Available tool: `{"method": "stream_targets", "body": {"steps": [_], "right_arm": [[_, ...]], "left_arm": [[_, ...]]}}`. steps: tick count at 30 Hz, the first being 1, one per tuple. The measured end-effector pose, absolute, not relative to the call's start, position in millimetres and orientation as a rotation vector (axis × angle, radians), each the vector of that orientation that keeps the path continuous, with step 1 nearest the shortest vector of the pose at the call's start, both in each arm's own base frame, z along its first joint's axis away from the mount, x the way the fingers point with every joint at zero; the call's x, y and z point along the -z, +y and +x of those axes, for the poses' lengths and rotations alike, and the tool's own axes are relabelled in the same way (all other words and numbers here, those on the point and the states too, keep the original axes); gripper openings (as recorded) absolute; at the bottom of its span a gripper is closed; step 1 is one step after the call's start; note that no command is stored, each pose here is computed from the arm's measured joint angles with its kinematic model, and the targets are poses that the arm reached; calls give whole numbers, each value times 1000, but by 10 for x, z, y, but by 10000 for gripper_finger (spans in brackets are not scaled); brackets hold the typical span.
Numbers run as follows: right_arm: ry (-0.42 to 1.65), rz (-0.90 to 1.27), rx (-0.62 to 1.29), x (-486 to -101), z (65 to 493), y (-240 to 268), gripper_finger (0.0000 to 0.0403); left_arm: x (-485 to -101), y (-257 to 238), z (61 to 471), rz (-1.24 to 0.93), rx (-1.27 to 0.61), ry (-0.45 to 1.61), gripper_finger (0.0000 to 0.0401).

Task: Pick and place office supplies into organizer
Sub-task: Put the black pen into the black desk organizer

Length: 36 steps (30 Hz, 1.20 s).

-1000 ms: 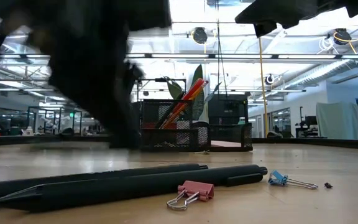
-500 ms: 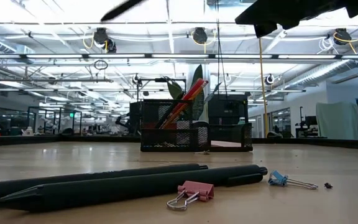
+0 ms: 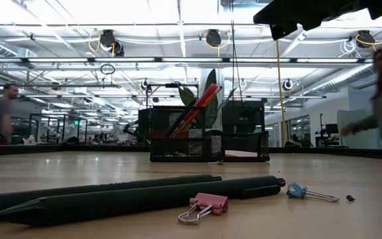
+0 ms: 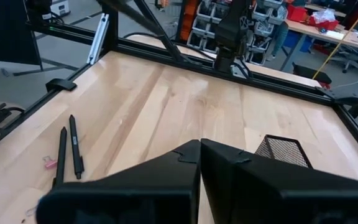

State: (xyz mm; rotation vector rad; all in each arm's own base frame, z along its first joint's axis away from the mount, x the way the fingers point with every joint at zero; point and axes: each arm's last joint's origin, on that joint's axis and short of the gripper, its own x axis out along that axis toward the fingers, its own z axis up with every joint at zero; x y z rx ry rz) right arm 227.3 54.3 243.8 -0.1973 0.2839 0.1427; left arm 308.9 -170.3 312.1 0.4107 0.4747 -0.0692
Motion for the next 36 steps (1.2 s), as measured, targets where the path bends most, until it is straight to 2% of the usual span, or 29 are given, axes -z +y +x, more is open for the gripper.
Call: {"method": "stream_targets", "body": {"steps": [7,11,16,25,29,36], "right_arm": [[282,-197,-142,-2440,2273,543,4],[282,-197,-142,-2439,2273,543,4],[282,-200,-143,-2438,2273,543,4],[282,-204,-143,-2439,2273,543,4],[280,-204,-142,-2440,2274,542,4],[268,-206,-141,-2451,2277,542,4]], "left_arm": [[-3331,-1493,2977,421,38,418,8],[-3505,-1384,2792,437,36,367,18],[-3607,-1197,2517,410,9,324,7],[-3128,-782,2254,276,-47,227,16],[-2920,-566,2282,200,-46,161,7],[-2696,-234,2439,164,-16,109,17]]}}
